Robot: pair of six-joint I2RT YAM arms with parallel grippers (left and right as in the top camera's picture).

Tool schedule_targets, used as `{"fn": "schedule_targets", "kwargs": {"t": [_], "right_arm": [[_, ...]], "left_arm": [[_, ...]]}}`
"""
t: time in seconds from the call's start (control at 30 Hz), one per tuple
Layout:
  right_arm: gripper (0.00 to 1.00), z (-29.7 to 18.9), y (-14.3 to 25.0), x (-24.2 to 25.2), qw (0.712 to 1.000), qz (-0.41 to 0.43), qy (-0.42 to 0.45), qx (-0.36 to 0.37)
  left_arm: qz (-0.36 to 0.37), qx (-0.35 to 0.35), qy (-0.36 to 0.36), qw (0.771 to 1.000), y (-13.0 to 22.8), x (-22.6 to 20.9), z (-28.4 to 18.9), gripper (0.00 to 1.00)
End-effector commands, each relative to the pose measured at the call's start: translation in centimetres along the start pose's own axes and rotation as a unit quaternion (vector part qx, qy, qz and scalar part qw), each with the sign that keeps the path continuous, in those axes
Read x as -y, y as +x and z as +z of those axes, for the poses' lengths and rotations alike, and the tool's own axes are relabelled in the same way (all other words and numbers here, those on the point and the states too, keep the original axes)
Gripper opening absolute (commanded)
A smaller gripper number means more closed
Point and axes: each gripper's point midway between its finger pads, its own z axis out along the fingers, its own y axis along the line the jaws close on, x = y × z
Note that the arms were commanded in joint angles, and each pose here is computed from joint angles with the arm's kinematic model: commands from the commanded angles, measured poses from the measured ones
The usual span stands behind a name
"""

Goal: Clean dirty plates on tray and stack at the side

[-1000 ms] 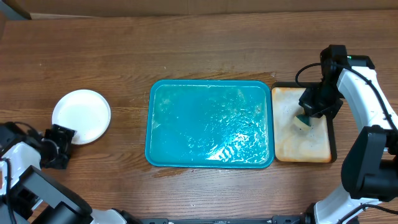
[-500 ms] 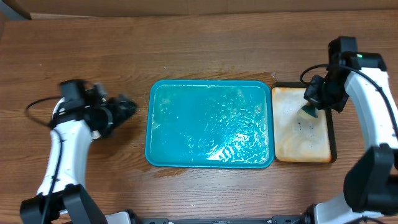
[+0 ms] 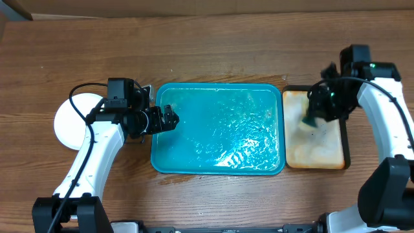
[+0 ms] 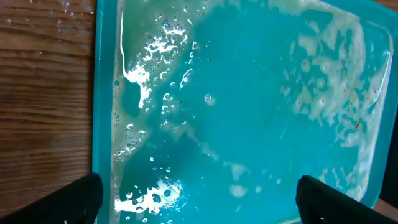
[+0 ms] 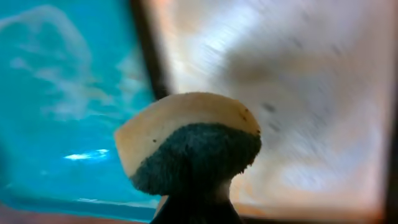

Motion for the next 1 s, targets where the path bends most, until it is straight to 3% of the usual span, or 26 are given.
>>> {"fn": "schedule_targets", "kwargs": {"t": [0.0, 0.13, 0.53, 0.57, 0.6, 0.63, 0.67, 0.97], "right_arm": [[0.04, 0.3, 0.6, 4.8, 0.986, 0.108, 0.126, 0.017], [0.04, 1.0, 1.1, 6.1, 0.979, 0.127, 0.160, 0.020], [0.04, 1.7, 0.4, 4.2, 0.988, 0.084, 0.127, 0.027], [0.09, 1.7, 0.4, 4.2, 0.988, 0.085, 0.126, 0.028], [0.31, 1.7, 0.4, 4.1, 0.988, 0.085, 0.125, 0.028], [0.67, 1.7, 0.4, 4.1, 0.988, 0.086, 0.125, 0.028], [0.76, 1.7, 0.3, 4.1, 0.988, 0.086, 0.125, 0.029], [0.79, 1.6, 0.1, 4.0, 0.988, 0.085, 0.122, 0.033]], "left_arm": [[0.024, -0.001, -0.002, 1.000, -0.3, 0.1, 0.1, 1.00], [0.027, 0.000, -0.002, 1.000, -0.3, 0.1, 0.1, 1.00], [0.029, 0.005, -0.001, 1.000, -0.6, 0.2, 0.1, 1.00], [0.029, 0.005, -0.001, 1.000, -0.6, 0.2, 0.1, 1.00], [0.029, 0.005, -0.001, 1.000, -0.6, 0.2, 0.1, 1.00], [0.029, 0.005, -0.001, 1.000, -0.6, 0.2, 0.1, 1.00], [0.029, 0.005, -0.001, 1.000, -0.6, 0.2, 0.1, 1.00], [0.029, 0.005, 0.001, 1.000, -0.6, 0.2, 0.1, 1.00]]}}
